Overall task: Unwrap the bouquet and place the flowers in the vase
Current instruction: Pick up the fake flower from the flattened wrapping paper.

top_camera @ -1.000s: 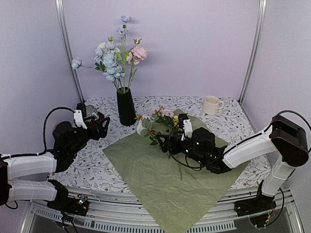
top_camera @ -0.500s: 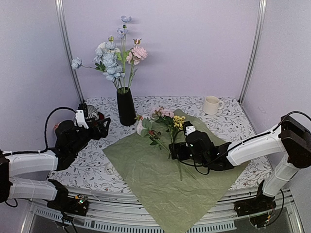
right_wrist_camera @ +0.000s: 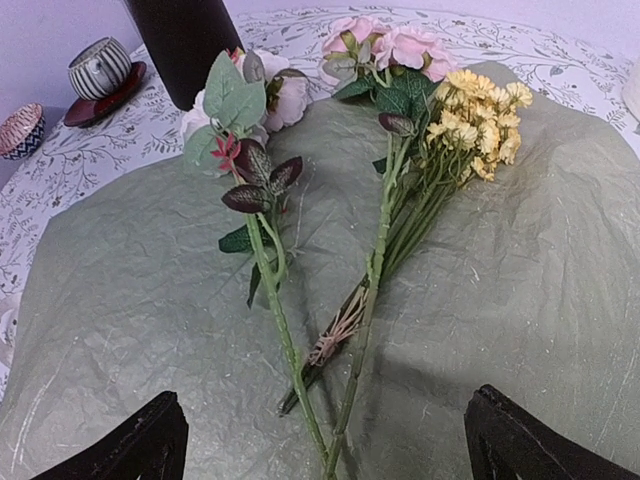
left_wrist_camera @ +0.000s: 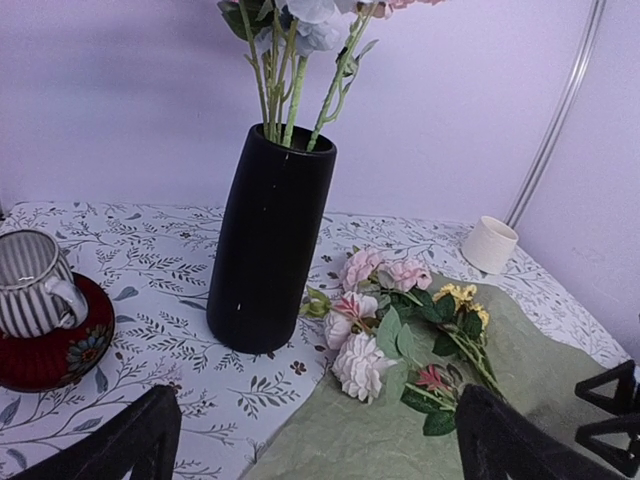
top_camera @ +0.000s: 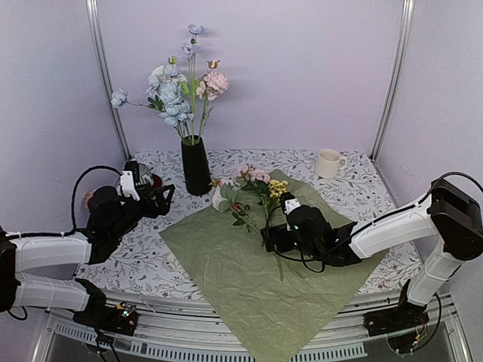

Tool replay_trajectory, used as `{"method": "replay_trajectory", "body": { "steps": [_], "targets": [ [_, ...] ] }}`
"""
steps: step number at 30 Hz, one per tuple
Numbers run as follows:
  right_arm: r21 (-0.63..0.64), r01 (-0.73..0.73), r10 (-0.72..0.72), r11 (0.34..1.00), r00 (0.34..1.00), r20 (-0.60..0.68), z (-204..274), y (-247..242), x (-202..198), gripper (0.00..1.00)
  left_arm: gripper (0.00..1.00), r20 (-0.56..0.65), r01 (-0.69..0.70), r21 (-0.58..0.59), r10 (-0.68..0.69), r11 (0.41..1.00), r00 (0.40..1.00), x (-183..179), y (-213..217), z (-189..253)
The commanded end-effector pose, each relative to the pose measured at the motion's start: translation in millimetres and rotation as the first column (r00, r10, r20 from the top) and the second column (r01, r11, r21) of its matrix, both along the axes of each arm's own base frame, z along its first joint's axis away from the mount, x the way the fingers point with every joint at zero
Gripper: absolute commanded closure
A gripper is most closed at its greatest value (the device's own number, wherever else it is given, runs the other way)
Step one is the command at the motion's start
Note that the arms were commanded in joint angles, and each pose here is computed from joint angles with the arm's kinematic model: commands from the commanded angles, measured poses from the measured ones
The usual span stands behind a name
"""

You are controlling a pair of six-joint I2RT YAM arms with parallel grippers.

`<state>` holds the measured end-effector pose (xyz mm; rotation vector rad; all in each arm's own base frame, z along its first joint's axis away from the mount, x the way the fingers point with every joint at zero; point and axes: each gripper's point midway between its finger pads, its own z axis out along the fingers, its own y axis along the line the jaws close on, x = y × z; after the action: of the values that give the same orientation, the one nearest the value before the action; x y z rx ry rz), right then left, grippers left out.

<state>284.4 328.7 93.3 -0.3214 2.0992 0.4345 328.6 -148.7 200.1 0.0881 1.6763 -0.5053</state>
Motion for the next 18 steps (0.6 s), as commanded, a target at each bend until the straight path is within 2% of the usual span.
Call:
{"method": "replay_trajectory", "body": {
  "steps": [1, 4, 10, 18],
  "targets": [
    [-0.028, 0.022, -0.023, 0.999, 1.000, -0.006, -5.7, 0.2, 8.1, 0.01, 0.02, 0.028, 0.037, -0.011, -0.036, 0.999, 0.999, 0.8, -8.9, 10.9],
    [-0.021, 0.036, -0.037, 0.999, 0.999, -0.027, -5.5, -2.0, 8.2, 0.05, 0.02, 0.029, 0.039, -0.008, -0.038, 0.999, 0.999, 0.3, -8.7, 10.8],
    [-0.006, 0.011, -0.011, 1.000, 0.995, -0.095, -1.3, 6.0, 3.3, 0.23, 0.02, 0.033, 0.047, -0.009, -0.047, 0.999, 0.998, -0.9, -9.9, 11.7],
    [-0.098, 0.066, -0.088, 0.993, 0.967, -0.238, -28.5, 13.6, 11.5, 0.41, 0.02, 0.022, 0.107, -0.037, -0.106, 0.994, 0.994, -3.1, -20.8, 8.7]
  ]
}}
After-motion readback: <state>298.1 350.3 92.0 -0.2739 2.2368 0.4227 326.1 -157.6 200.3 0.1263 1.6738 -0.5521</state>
